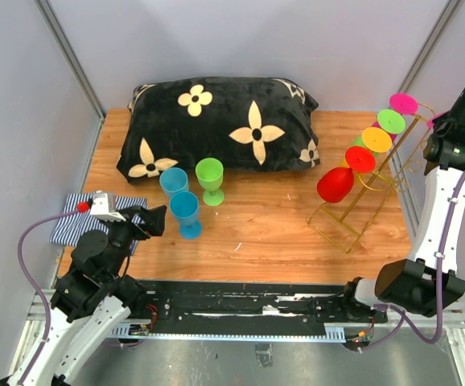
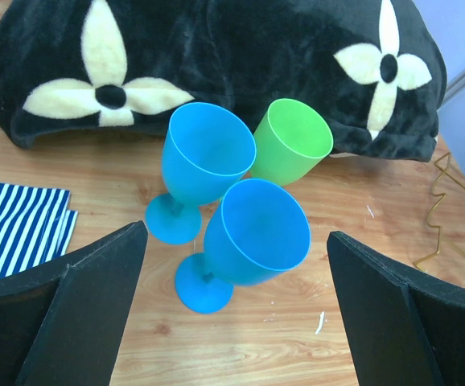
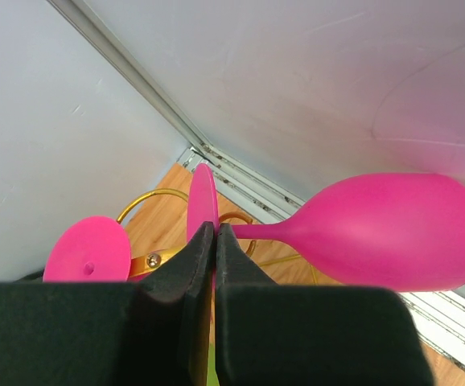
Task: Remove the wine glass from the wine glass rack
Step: Pick up the wine glass from the wine rack.
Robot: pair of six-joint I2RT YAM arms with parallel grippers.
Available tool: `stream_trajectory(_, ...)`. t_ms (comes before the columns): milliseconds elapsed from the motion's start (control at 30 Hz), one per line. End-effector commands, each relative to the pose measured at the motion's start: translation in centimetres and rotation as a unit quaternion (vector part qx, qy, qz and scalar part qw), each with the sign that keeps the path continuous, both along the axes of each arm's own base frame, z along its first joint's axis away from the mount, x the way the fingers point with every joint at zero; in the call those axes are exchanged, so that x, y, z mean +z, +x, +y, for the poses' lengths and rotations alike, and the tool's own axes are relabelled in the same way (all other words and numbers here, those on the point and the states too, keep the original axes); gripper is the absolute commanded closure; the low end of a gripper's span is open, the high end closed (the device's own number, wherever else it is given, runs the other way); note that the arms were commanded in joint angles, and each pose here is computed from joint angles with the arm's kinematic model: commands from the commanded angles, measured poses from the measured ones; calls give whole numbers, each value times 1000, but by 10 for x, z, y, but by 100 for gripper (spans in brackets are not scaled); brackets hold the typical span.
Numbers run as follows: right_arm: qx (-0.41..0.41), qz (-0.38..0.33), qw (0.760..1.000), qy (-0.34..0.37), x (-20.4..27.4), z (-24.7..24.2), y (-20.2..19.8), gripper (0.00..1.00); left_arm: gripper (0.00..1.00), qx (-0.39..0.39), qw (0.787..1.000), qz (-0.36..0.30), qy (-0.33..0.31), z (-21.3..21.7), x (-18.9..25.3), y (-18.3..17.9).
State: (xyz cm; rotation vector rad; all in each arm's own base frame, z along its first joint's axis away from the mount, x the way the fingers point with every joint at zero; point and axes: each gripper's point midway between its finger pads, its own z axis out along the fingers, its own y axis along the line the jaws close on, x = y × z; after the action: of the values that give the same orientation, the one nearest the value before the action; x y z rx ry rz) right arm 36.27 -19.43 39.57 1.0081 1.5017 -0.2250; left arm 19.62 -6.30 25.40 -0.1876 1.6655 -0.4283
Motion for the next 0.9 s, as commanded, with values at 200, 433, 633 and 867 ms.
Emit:
stream_trajectory(200, -8, -23, 999, -38, 28, 10, -19, 99, 0, 5, 1000, -11, -5, 2, 4, 1)
stream_trajectory(433, 21, -50, 998, -29, 38, 29, -36, 99, 0, 5, 1000, -12, -6, 2, 4, 1)
stream_trajectory(633, 95, -66, 993, -20, 37, 64, -52, 99, 0, 5, 1000, -13, -6, 2, 5, 0)
stream_trajectory(867, 193, -92, 975, -61, 53, 112, -93, 99, 0, 8, 1000, -19, -11, 4, 7, -1)
